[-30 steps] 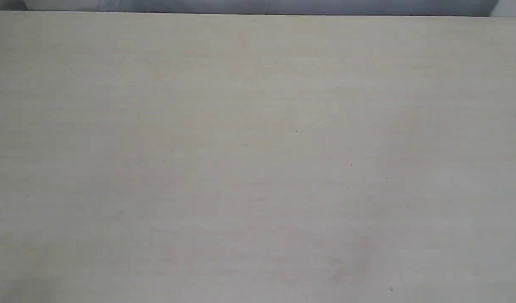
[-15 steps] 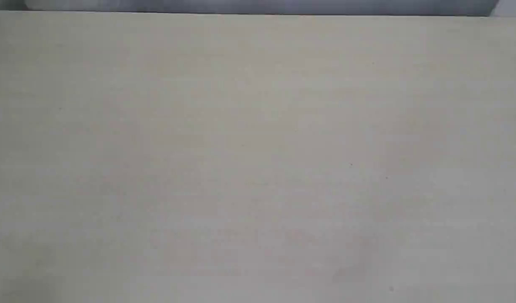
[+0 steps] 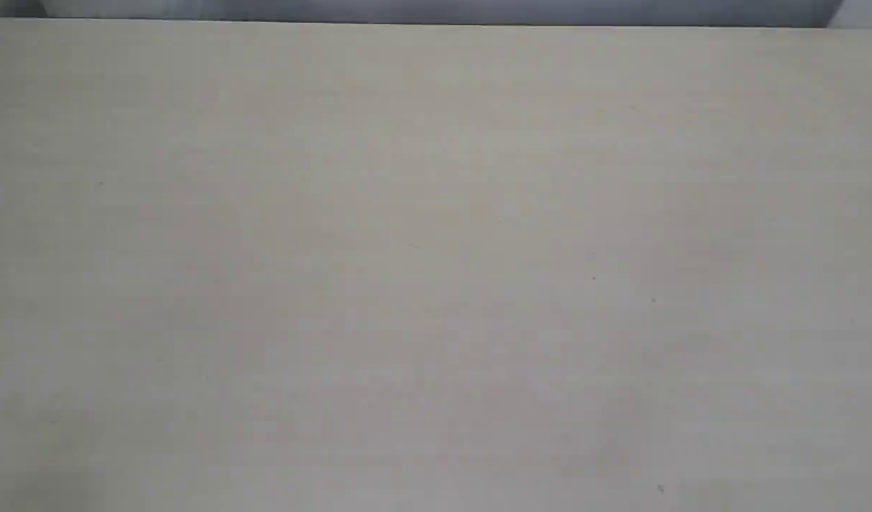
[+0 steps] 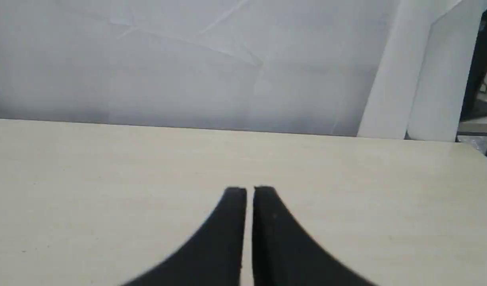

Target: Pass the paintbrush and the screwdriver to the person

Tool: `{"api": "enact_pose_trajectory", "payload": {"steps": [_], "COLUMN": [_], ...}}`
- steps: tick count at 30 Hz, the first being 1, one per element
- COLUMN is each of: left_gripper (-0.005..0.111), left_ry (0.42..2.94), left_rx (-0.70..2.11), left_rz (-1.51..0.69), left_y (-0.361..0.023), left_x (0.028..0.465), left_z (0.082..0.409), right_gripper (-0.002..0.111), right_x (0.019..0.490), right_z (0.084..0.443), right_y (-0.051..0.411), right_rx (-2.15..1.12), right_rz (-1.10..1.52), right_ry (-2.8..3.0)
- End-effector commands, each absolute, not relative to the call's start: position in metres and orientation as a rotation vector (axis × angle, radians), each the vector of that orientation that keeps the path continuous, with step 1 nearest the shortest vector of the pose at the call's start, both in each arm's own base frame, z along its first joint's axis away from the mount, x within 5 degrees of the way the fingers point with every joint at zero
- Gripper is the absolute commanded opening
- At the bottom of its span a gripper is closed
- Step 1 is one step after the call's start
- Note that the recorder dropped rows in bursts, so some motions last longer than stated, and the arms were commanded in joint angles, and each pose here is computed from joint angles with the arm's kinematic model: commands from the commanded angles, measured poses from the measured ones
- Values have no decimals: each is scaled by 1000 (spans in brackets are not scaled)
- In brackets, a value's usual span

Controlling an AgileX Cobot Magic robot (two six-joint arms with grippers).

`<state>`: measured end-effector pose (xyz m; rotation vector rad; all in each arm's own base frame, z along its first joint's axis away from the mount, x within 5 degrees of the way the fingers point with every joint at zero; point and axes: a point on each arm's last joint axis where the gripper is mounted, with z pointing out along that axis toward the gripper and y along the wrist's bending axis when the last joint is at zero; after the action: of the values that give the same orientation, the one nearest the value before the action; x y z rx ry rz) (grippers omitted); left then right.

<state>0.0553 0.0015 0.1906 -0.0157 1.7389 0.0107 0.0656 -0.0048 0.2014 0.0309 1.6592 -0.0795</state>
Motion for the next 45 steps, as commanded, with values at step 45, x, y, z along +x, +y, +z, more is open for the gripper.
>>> {"api": "enact_pose_trajectory", "payload": {"steps": [45], "left_gripper": [0], "left_ry": [1731], "left_rx": [-13], "left_rz": [4], "left_y": [1], "left_x": [55], "left_z": [191], "right_gripper": [5], "right_x": [62], "right_z": [183], "right_y": [-6], "right_rx": [64], "right_rz": [-74], "right_ry": [1854]}}
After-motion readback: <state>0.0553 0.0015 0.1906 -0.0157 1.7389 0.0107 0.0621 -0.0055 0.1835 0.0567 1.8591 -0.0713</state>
